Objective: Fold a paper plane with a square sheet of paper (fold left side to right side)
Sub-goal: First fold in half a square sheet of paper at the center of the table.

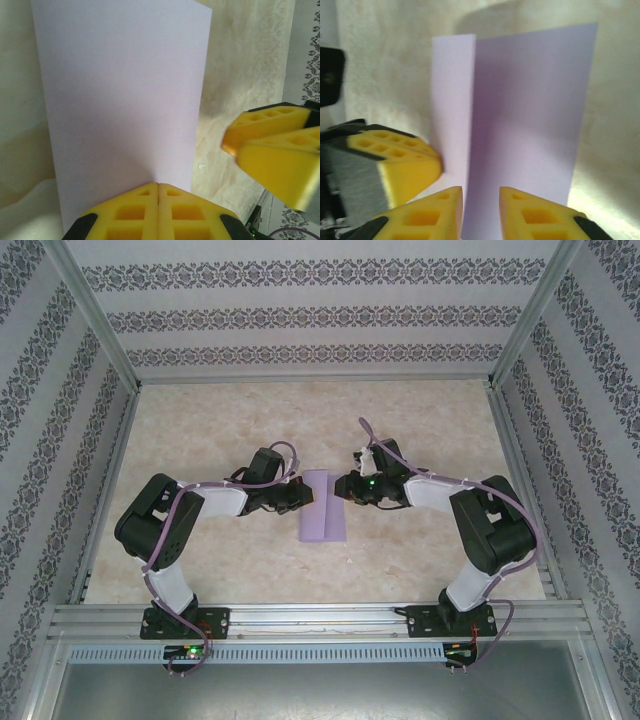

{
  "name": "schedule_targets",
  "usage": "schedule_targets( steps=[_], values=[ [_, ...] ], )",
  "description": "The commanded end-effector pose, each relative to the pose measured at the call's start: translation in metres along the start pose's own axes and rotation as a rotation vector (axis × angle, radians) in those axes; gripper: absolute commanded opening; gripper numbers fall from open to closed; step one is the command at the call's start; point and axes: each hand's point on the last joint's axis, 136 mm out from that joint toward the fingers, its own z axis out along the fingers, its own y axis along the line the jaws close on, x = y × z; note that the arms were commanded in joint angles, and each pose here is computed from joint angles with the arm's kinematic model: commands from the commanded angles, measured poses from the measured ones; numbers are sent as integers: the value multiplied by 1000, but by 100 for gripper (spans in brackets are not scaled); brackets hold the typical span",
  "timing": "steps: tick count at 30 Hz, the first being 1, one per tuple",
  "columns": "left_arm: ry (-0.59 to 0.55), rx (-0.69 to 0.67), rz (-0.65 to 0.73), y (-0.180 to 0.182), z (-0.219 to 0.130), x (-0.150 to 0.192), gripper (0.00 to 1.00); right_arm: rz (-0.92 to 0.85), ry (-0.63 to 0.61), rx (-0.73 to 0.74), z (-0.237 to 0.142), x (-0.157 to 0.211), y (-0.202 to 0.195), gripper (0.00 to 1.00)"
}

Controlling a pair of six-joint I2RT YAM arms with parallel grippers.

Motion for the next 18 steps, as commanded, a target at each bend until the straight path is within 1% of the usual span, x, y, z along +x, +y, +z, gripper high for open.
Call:
schedule_targets(
  steps=[1, 3, 5, 12, 14, 18],
  values=[
    [-28, 22, 41, -14, -1, -9, 2, 9, 3, -87, -3, 3, 13, 34],
    [-30, 24, 43, -15, -1, -9, 2, 26, 15, -104, 2, 6, 15, 38],
    [-28, 24, 43, -15, -1, -9, 2, 37, 27, -107, 9, 9, 15, 40],
    [-24, 25, 43, -15, 0, -8, 2, 58, 50, -144, 31, 13, 20, 39],
    [-25, 27, 44, -15, 0, -9, 2, 61, 58, -145, 35, 15, 20, 38],
    [-24, 27, 45, -15, 0, -8, 2, 62, 61, -150, 38, 15, 21, 30]
  ],
)
